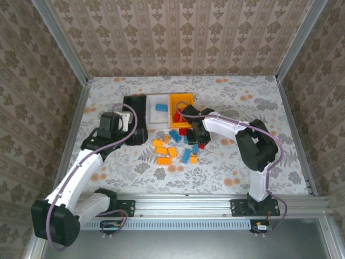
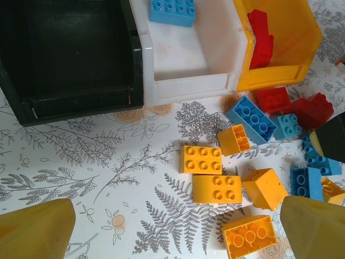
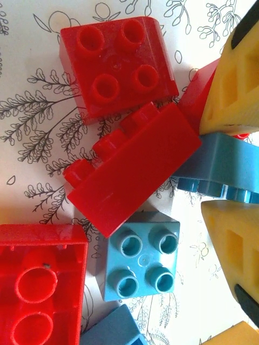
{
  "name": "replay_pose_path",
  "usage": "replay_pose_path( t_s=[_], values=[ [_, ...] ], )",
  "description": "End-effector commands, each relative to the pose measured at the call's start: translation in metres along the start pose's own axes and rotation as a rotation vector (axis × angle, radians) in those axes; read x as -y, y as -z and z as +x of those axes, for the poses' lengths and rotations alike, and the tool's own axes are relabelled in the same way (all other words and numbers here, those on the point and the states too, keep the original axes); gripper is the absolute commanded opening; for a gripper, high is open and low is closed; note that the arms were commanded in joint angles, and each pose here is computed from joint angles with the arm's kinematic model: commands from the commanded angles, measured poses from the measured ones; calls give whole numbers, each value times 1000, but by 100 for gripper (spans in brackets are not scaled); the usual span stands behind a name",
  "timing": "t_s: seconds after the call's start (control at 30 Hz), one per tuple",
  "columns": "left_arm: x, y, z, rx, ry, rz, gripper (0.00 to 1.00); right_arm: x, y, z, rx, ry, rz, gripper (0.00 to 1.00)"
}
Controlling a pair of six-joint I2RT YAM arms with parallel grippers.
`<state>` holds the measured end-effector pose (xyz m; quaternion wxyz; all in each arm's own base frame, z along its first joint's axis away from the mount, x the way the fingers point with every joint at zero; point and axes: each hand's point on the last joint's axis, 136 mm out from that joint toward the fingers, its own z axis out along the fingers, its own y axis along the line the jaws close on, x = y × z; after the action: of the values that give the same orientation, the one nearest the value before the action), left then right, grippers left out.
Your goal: Sort the legos into containers by color
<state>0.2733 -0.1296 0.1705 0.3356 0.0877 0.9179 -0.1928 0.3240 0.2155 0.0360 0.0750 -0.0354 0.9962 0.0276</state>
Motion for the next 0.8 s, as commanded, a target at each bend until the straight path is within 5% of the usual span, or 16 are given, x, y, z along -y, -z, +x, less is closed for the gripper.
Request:
replay_pose_path(
  t_s=[0.0, 0.47, 0.77],
  values=[
    [1, -3, 2, -7, 19, 13, 100, 4, 3, 3, 2, -11, -3, 36],
    [1, -4, 2, -10, 27, 17, 100, -37, 84, -34, 153, 13, -218, 36],
    [1, -4, 2, -8, 27, 18, 100, -14, 52, -16, 71, 8, -82, 50]
  ],
)
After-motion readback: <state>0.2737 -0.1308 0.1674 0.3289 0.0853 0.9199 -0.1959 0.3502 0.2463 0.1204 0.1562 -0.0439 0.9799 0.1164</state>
